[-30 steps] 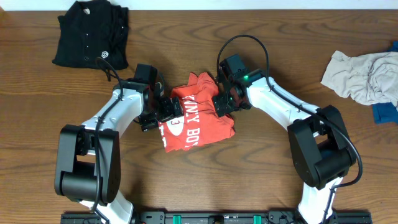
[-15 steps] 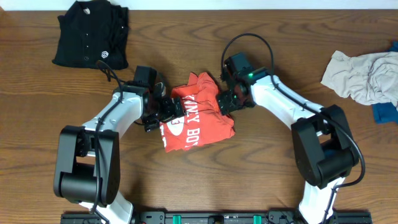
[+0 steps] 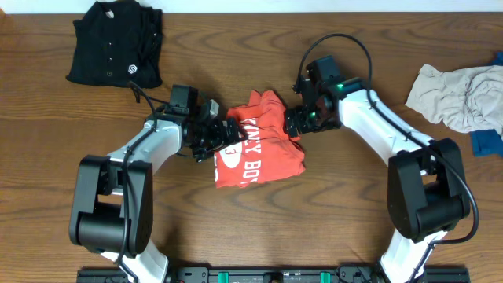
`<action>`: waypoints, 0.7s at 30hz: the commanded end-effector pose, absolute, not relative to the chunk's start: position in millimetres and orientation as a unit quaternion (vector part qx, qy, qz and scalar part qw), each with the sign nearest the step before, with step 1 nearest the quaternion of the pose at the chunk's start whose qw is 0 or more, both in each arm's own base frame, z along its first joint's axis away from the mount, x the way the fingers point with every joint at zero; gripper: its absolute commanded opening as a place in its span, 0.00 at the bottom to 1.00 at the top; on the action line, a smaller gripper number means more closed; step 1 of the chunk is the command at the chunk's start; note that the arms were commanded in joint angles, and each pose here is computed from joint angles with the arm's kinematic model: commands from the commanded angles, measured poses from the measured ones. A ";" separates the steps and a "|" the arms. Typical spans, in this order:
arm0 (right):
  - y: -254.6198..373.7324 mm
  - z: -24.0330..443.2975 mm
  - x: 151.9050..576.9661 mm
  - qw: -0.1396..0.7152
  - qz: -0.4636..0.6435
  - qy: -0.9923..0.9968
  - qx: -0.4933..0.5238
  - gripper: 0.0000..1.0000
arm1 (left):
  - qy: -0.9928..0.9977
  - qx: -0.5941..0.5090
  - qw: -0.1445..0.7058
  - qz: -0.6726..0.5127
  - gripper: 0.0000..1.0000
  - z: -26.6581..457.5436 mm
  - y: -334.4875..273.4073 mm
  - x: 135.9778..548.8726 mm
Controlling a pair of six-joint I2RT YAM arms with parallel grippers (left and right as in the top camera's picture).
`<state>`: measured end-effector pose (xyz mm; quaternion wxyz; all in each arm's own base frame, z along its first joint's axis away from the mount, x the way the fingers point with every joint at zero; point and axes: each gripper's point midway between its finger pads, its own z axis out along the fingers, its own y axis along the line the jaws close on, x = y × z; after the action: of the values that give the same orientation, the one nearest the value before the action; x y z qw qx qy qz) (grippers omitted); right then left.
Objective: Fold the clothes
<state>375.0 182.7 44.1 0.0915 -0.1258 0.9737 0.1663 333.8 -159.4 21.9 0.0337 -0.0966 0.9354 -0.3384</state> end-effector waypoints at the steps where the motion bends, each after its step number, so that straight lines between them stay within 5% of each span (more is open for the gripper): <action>1: 192.9 62.3 370.9 0.091 0.240 0.957 -0.137 0.88 | 0.938 -0.119 -0.030 -0.324 0.92 -21.3 -157.0 308.3; 5: 184.9 66.0 374.6 0.089 0.263 0.953 -0.120 0.88 | 0.931 -0.111 -0.016 -0.347 0.73 -17.2 -163.8 316.7; 9: 171.4 68.1 377.1 0.083 0.278 0.952 -0.097 0.88 | 0.930 -0.110 -0.004 -0.351 0.29 -15.8 -164.8 323.0; 12: 161.1 69.1 378.1 0.078 0.286 0.952 -0.080 0.88 | 0.929 -0.110 0.003 -0.353 0.06 -15.0 -165.4 326.4; 21: 144.7 65.8 372.1 0.062 0.278 0.956 -0.069 0.88 | 0.924 -0.090 0.053 -0.368 0.06 -7.5 -169.2 348.3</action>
<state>373.5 143.1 55.3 0.0499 -0.0522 0.9609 0.2673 346.3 -172.8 2.1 0.0473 -0.0862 0.9192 -0.3814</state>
